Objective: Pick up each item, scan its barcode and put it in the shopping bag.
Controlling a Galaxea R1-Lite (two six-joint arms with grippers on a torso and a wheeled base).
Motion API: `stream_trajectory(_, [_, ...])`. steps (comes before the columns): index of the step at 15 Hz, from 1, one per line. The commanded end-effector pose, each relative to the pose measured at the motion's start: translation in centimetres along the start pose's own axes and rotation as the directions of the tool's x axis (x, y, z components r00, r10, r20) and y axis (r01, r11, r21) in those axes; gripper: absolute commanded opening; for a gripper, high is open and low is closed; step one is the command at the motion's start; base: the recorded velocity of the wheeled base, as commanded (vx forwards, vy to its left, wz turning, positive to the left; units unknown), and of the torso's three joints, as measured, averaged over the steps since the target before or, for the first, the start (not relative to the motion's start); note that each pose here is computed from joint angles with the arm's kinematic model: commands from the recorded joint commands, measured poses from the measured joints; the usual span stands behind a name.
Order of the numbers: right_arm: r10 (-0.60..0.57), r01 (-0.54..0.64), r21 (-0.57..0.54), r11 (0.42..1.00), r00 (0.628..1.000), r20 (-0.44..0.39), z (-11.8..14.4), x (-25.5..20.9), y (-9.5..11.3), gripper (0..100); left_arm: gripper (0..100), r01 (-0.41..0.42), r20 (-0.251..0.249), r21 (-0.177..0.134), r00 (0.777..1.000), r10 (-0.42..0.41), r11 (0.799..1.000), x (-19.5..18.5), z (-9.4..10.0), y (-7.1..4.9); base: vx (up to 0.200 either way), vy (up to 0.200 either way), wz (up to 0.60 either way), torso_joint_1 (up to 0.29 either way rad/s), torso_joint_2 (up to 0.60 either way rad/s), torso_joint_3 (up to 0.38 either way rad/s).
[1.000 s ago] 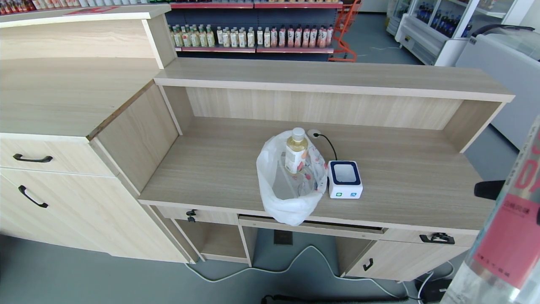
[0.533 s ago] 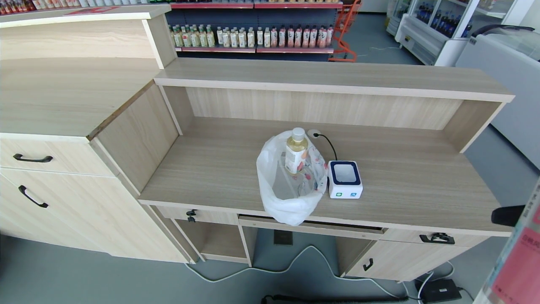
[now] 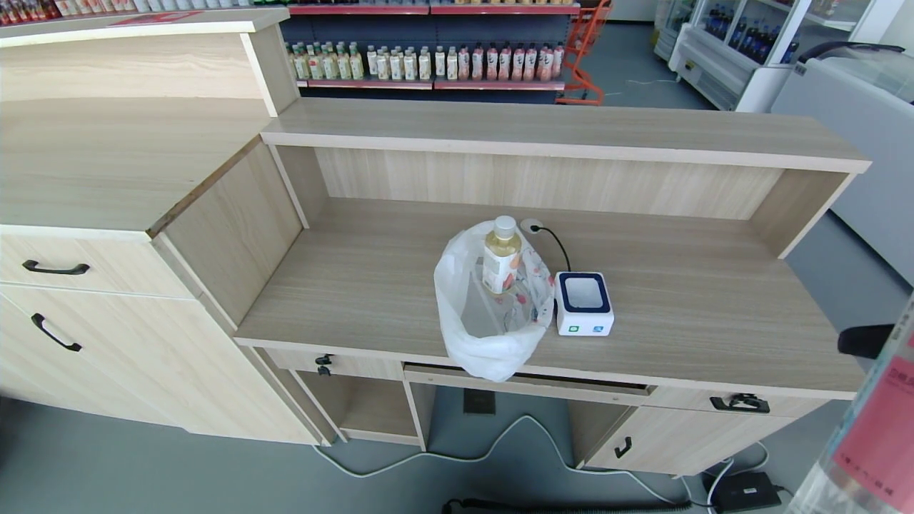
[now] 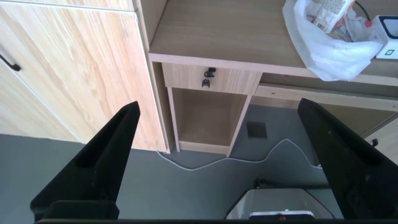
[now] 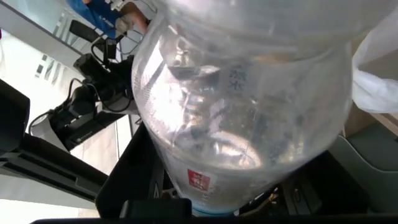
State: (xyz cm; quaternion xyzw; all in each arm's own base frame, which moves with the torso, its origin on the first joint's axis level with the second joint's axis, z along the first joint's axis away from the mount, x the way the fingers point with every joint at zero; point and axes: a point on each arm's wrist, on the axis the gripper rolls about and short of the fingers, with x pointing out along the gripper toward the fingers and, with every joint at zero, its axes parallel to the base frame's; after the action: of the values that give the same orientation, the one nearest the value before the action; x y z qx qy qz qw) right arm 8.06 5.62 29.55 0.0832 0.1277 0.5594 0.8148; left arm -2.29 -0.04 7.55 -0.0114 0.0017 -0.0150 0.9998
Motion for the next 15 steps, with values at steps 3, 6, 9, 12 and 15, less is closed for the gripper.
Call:
stream_trajectory(3, [-0.192, 0.194, -0.048, 0.980, 0.981, 0.037, 1.1, 1.9, -3.7, 0, 100, -0.001, 0.000, 0.000, 1.000, 0.001, 1.000, 0.0, 0.0, 0.0, 0.000, 0.000, 0.00, 0.000, 0.00, 0.000])
stream_trajectory(6, [-0.631, 0.667, -0.286, 0.688, 0.744, 0.220, 2.4, 3.7, -14.8, 0, 100, -0.001, 0.000, 0.000, 1.000, 0.001, 1.000, 0.0, 0.0, 0.0, 0.000, 0.000, 0.00, 0.000, 0.00, 0.000])
stream_trajectory(9, [-0.657, 0.768, -0.376, 0.519, 0.639, 0.399, 2.1, 3.8, -22.6, 0, 100, -0.001, 0.000, 0.000, 1.000, 0.001, 1.000, 0.0, 0.0, 0.0, 0.000, 0.000, 0.00, 0.000, 0.00, 0.000])
stream_trajectory(12, [-0.580, 0.729, -0.509, 0.458, 0.679, 0.450, 0.0, 5.6, -27.8, 0, 100, 0.001, 0.000, 0.000, 1.000, -0.001, 1.000, 0.0, 0.0, 0.0, 0.000, 0.000, 0.00, 0.000, 0.00, 0.000])
stream_trajectory(15, [-0.436, 0.570, -0.726, 0.384, 0.805, 0.401, -2.4, 7.0, -30.7, 0, 100, 0.001, 0.000, 0.000, 1.000, -0.001, 1.000, 0.0, 0.0, 0.0, 0.000, 0.000, 0.00, 0.000, 0.00, 0.000])
